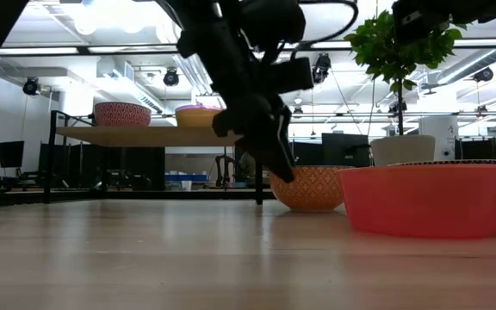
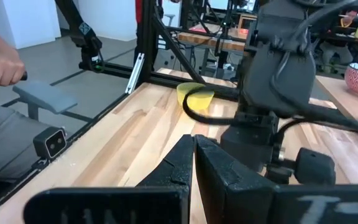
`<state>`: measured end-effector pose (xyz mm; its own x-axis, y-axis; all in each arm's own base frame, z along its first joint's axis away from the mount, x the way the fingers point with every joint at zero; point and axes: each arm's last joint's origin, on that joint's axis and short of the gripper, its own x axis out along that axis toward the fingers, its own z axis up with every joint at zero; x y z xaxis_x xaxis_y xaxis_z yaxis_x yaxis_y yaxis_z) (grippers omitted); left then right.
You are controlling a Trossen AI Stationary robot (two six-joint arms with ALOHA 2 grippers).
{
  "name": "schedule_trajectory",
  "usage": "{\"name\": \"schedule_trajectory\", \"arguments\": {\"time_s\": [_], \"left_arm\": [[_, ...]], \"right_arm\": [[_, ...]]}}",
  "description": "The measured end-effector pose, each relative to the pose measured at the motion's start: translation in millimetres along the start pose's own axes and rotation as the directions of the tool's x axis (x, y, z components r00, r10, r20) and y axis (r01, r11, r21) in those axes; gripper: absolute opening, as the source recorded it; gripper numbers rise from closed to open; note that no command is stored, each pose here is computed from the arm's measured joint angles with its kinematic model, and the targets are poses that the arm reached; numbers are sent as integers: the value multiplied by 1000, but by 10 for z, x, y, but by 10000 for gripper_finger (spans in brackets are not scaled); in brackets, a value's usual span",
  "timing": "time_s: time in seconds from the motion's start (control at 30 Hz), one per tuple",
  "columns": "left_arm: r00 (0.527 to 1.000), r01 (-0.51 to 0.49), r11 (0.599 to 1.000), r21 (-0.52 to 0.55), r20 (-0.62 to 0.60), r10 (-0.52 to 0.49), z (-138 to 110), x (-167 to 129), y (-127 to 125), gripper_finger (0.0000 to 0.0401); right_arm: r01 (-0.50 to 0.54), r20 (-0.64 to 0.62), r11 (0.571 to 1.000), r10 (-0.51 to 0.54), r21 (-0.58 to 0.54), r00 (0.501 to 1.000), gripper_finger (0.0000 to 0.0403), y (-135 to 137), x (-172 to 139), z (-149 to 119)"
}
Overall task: Place and stack bowls onto a shelf
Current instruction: Stack the light blue bowl on top of the blue bowl on the shelf
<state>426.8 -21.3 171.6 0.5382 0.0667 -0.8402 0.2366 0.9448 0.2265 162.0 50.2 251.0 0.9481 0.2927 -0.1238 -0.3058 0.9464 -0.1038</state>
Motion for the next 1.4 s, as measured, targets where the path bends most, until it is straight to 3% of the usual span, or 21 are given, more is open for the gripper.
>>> {"name": "schedule_trajectory", "arguments": {"time_s": [0.4, 0.7, 0.97, 1.13, 1.3, 1.4], "left_arm": [[1000, 17, 1000, -8, -18, -17, -32, 69, -11, 12], [992, 99, 995, 3, -85, -98, 25, -110, -32, 4], [965, 190, 981, 40, -190, -179, 280, -577, -30, 3], [963, 211, 975, 68, -185, -195, 397, -982, -84, 2], [979, 169, 984, 58, -122, -161, 340, -1470, -68, 2], [991, 85, 996, 14, -110, -83, 217, -1798, -29, 2]], "right_arm": [[0, -8, 1000, 0, -2, 1000, 9, 1, 1, -7], [0, -8, 1000, 0, -2, 1000, 9, 1, 1, -8], [0, -11, 1000, 0, -1, 1000, 9, 1, 1, -11], [-1, -17, 1000, 1, -1, 1000, 9, 2, 1, -17], [-1, -23, 1000, 2, 11, 1000, 9, 2, 1, -22], [-2, -27, 1000, 2, 14, 1000, 9, 3, 1, -26]]}}
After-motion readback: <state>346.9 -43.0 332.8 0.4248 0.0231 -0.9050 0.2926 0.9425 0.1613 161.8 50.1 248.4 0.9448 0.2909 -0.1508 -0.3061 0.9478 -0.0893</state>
